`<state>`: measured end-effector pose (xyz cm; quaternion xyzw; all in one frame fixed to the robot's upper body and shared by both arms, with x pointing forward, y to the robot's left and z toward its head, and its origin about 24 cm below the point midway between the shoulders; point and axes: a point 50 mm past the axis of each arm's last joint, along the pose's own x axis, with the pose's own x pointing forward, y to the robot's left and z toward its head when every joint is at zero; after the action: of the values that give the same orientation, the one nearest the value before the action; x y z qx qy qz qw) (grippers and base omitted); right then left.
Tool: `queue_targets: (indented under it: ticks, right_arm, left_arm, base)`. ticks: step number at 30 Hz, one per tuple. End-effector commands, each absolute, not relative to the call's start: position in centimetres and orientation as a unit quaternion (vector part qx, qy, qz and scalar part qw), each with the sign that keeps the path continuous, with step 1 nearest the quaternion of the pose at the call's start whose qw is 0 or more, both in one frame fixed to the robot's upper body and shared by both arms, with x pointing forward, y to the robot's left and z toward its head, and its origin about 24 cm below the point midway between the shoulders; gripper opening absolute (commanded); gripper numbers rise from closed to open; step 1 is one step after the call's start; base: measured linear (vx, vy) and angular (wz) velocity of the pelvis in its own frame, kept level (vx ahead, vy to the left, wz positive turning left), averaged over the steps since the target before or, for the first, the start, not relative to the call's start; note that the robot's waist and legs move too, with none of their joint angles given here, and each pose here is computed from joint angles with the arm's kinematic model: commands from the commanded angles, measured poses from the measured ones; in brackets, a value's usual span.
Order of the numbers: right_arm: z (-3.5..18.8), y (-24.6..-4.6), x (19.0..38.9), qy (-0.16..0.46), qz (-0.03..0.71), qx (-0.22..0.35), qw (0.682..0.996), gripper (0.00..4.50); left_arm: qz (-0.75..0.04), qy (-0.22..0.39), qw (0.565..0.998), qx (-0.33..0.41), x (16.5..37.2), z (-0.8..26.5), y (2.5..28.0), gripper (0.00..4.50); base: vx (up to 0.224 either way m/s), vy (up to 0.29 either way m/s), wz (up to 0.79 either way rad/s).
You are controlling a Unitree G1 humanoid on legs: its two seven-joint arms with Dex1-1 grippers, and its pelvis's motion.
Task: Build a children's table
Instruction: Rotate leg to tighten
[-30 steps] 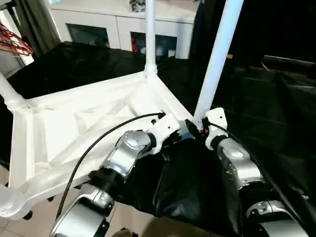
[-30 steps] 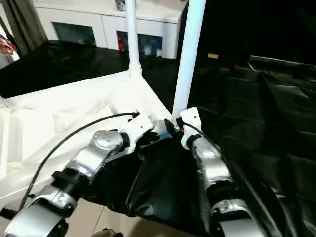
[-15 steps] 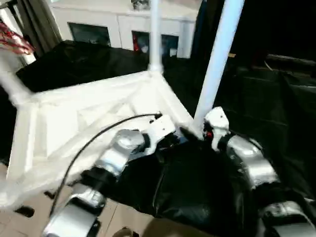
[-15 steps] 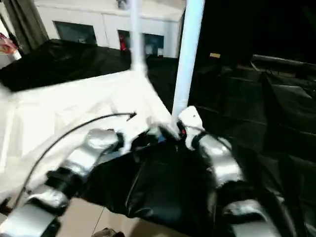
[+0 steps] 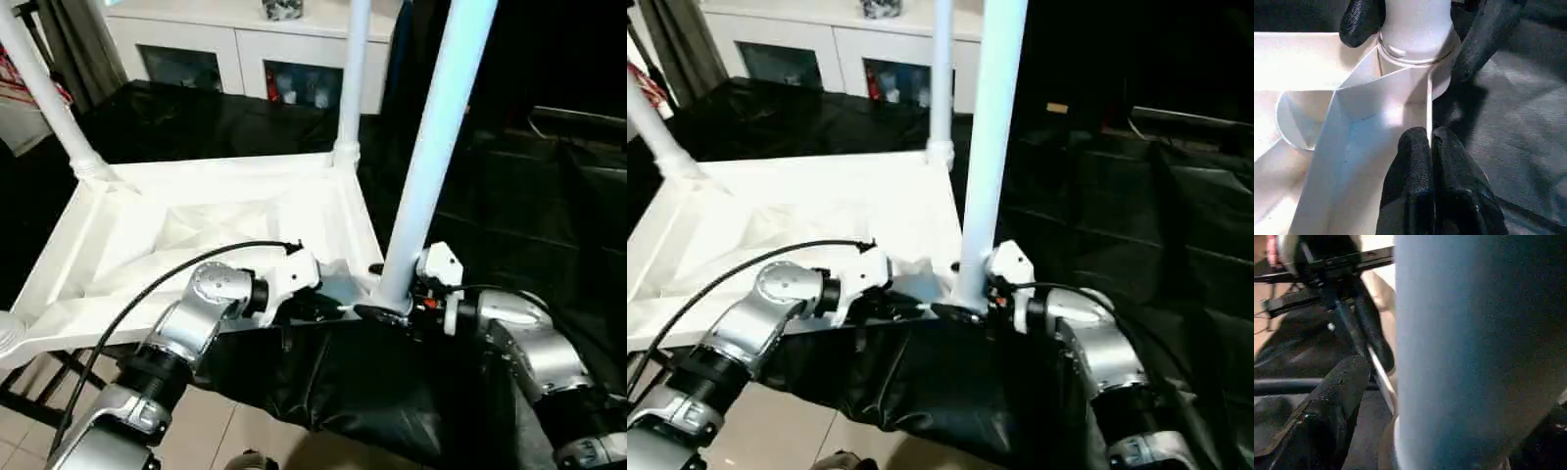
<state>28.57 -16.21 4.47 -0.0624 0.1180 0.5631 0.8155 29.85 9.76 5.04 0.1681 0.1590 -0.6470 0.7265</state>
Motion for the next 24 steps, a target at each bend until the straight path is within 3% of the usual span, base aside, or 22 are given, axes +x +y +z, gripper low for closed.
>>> queue_targets:
  ticks: [1,18,24]
  right_arm:
    - [4.9,-16.3,28.5,0.125,0.588,-0.069,0.796,3.64]
    - [5.2,-16.4,28.5,0.146,0.62,-0.082,0.766,2.15]
    - [4.2,-15.8,28.0,0.149,0.605,-0.066,0.779,2.02]
  left_arm:
    - [-0.674,0.122,0.711,0.157,29.7,6.6,9.2,0.0]
    - [-0.678,0.149,0.7,0.165,29.8,6.5,10.8,0.0]
    - [-0.634,0.159,0.738,0.171,30.8,6.0,10.4,0.0]
  base:
    - [0.0,0.0,0.0]
    - [0.0,0.0,0.0]
    - [0.0,0.0,0.0]
